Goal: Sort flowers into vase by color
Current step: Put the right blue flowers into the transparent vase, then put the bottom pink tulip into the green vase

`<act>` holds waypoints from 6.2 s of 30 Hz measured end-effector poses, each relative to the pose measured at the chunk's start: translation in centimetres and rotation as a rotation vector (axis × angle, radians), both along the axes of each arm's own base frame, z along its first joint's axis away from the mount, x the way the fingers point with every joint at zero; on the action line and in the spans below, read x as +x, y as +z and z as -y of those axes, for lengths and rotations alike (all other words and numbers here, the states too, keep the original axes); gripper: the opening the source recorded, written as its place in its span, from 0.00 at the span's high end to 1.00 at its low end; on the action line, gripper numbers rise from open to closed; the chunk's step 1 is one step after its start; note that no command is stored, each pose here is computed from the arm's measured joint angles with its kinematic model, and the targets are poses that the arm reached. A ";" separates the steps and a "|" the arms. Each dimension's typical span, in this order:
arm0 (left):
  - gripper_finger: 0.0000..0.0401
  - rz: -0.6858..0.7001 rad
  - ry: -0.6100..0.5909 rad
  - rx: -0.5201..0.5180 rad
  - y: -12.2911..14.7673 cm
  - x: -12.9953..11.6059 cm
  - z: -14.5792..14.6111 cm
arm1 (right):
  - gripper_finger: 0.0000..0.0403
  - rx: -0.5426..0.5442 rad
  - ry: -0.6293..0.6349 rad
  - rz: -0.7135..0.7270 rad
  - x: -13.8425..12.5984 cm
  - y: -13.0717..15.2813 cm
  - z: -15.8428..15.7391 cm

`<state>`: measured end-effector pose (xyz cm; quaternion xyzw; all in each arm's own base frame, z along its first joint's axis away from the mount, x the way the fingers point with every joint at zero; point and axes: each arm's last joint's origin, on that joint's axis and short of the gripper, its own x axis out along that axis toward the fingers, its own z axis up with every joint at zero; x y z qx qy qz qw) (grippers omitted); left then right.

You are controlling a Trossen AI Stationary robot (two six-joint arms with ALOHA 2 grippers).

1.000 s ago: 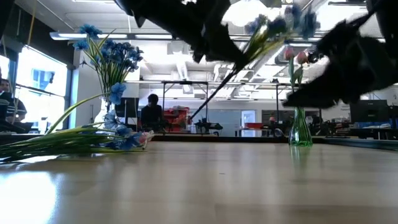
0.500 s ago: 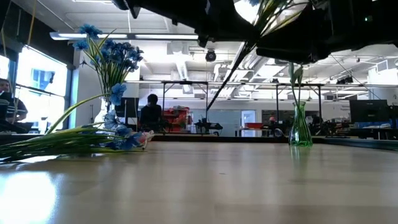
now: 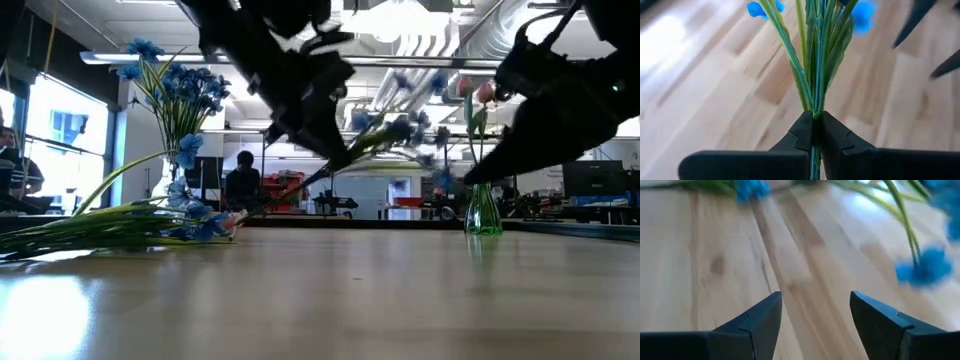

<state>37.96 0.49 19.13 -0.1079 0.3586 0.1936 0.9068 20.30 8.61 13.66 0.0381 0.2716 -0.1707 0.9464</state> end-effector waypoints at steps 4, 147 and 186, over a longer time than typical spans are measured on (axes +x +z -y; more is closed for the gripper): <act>0.99 -0.054 0.001 -0.046 -2.1 0.5 -1.1 | 0.42 0.078 -0.026 -0.055 -1.1 0.3 0.4; 1.00 0.491 -0.327 0.539 7.1 -3.1 7.0 | 0.60 -0.288 0.271 0.597 5.0 12.5 1.1; 0.63 0.311 -0.218 0.447 5.2 -3.6 6.4 | 0.99 -0.434 -0.565 0.020 -4.7 23.0 8.7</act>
